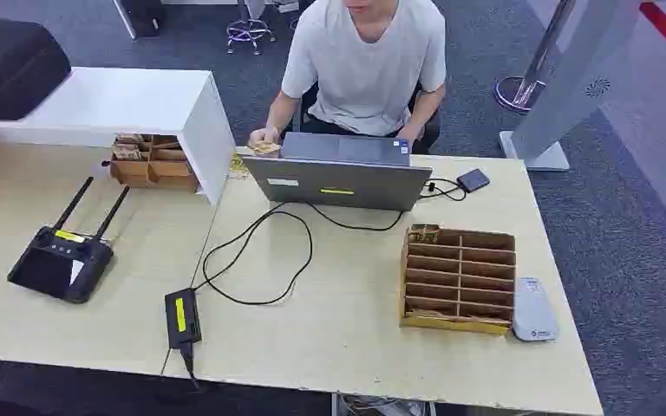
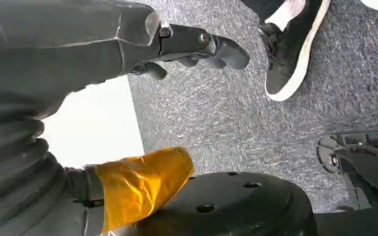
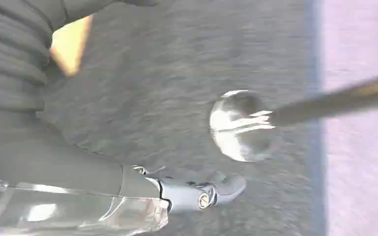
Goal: Pass the card to the sensor for recognition and then transmit it.
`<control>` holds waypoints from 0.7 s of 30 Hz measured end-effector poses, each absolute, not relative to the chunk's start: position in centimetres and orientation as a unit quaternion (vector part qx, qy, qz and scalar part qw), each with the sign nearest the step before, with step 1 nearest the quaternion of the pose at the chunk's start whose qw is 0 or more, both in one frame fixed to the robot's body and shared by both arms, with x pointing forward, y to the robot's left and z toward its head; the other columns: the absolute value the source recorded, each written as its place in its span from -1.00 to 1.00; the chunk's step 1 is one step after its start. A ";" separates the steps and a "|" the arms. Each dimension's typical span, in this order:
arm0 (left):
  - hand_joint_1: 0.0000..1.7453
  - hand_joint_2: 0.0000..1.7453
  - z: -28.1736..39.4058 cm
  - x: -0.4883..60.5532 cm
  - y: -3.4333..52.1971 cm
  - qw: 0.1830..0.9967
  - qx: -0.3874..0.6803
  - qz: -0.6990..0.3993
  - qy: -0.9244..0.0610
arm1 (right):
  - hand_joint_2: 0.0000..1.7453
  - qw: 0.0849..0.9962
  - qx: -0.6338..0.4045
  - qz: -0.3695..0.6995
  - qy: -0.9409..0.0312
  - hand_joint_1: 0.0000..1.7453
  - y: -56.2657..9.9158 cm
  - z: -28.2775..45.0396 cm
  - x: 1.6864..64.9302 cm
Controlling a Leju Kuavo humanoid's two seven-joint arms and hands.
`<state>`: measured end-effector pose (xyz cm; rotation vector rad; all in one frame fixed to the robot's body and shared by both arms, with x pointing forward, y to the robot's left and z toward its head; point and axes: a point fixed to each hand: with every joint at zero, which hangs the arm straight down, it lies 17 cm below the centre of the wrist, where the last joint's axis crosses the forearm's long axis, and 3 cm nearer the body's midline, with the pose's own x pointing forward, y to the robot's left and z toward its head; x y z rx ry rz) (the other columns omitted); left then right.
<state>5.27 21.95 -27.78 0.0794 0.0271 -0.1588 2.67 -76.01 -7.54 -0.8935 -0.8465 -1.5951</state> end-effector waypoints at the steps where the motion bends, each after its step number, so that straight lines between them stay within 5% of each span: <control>1: -1.00 1.00 -27.8 5.3 22.0 0.996 0.040 -0.081 0.013 | 1.00 0.514 -0.377 -0.676 -0.368 -1.00 -77.0 -6.4 2.5; 10: -1.00 1.00 -27.8 5.4 21.9 0.994 0.041 -0.106 0.005 | 1.00 0.384 -0.399 -0.650 -0.520 -1.00 -87.5 10.7 2.9; 21: -1.00 1.00 -27.8 5.2 21.9 0.992 0.042 -0.120 0.006 | 1.00 0.355 -0.431 -0.571 -0.602 -1.00 -89.2 21.4 4.8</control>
